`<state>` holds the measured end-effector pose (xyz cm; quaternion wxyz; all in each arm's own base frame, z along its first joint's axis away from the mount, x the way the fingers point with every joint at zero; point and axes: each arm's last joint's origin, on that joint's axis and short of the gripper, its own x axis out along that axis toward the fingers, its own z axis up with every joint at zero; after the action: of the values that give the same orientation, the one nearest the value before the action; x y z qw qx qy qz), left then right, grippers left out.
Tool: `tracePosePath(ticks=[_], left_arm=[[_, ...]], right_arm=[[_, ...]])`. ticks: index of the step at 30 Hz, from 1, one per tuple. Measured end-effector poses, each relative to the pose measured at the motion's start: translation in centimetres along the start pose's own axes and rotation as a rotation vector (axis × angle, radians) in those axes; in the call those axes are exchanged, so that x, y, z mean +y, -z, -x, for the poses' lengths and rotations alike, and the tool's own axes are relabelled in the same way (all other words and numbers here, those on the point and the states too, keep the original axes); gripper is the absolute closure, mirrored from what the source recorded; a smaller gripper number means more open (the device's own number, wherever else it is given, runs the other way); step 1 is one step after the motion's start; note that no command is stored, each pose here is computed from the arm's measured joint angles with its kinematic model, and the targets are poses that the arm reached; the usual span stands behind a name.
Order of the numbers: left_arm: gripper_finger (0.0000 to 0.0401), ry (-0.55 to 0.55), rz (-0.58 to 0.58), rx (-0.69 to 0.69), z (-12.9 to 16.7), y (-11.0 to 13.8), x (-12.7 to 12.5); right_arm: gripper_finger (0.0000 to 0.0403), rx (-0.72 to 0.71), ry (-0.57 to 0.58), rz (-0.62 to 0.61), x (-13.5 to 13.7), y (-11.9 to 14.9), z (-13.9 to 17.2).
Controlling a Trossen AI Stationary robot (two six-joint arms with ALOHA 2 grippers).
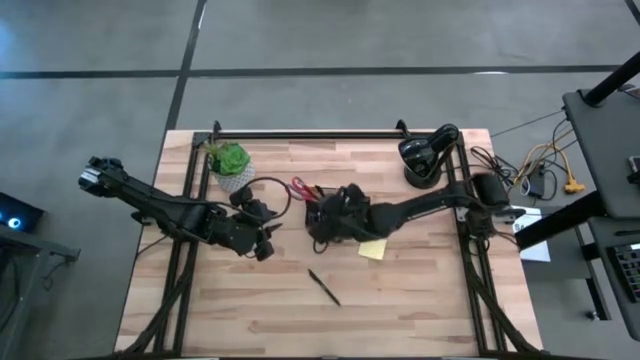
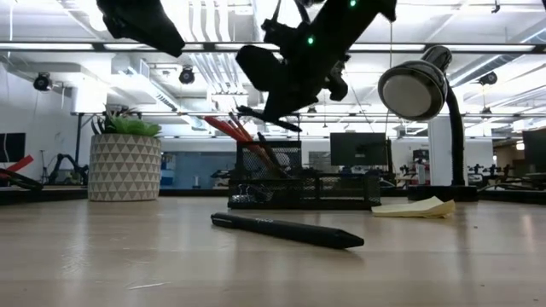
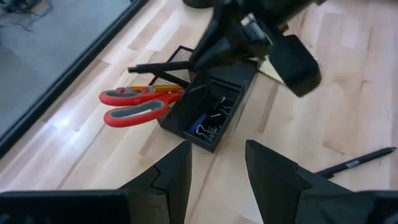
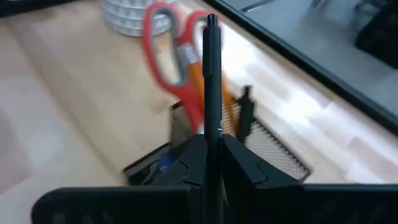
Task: Pick and place office supplies into organizer
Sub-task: Put the top black pen into the black desk organizer
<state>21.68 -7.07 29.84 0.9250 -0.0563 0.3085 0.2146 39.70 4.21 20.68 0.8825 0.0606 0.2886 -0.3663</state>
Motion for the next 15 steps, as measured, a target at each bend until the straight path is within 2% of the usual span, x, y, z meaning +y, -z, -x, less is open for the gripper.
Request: tracePosePath(ticks=[4,11,15], left_arm=[[0.0267,-0.030,-0.029,-0.013,-0.1,0.0,0.0],[0.0267,-0.076,-0.070,-0.002,-1.1,0.1,-0.2],[0.0267,-0.082,-0.110,0.014,-1.5,0.3,-0.5]], right_arm=[[0.0381,-0.025,0.024,0.011,-1.5,-1.4,-1.2],[0.0381,-0.075,-0.042,-0.022,-3.5,-3.7,-3.8],[0.0381,-0.063,-0.054,-0.031,-4.5,-3.8,-4.7]])
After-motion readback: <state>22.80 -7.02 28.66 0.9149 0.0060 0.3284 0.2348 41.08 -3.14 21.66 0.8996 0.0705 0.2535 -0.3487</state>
